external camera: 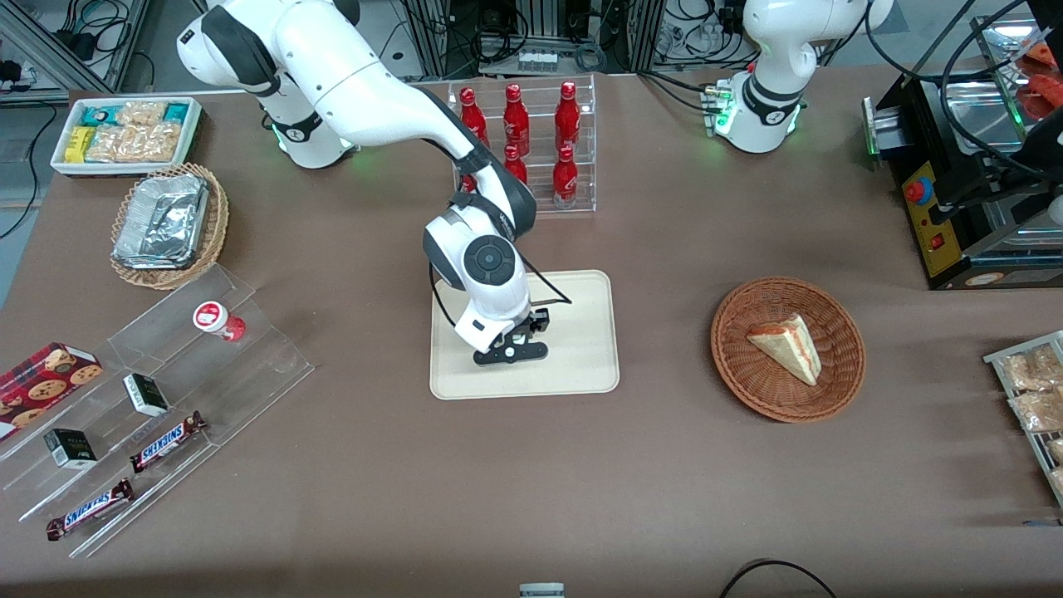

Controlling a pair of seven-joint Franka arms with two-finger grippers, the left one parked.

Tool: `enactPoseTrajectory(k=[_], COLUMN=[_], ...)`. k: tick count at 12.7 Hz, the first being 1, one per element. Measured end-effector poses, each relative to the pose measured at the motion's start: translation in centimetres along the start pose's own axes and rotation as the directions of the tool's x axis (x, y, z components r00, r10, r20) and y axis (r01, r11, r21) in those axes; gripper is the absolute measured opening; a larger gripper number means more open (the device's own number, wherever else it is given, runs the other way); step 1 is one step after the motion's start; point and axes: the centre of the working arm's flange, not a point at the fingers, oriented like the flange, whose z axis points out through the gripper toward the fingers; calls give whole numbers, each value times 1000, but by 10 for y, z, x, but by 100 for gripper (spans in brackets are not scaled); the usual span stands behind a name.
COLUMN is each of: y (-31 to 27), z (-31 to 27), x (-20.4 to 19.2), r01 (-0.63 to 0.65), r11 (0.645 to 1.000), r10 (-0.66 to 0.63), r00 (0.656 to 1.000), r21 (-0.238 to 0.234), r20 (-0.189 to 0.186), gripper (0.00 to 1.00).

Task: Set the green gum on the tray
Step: 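Lower the gum tub onto the tray and open the right gripper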

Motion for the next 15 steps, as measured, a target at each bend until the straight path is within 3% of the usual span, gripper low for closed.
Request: enactPoseTrajectory(k=[3,6,7,13,15], y=[0,-1,-1,-4,1], z=[3,3,3,-4,-17], x=[1,3,4,6,7], r01=[0,-1,-1,10,41], r11=[1000,1000,1000,1000,999], r10=[0,1,1,-9,-41], r00=[1000,1000,1000,999,999], r21=[3,15,17,21,3], r20=[-6,-27,-31,-48,-32], gripper=[63,94,100,100,100])
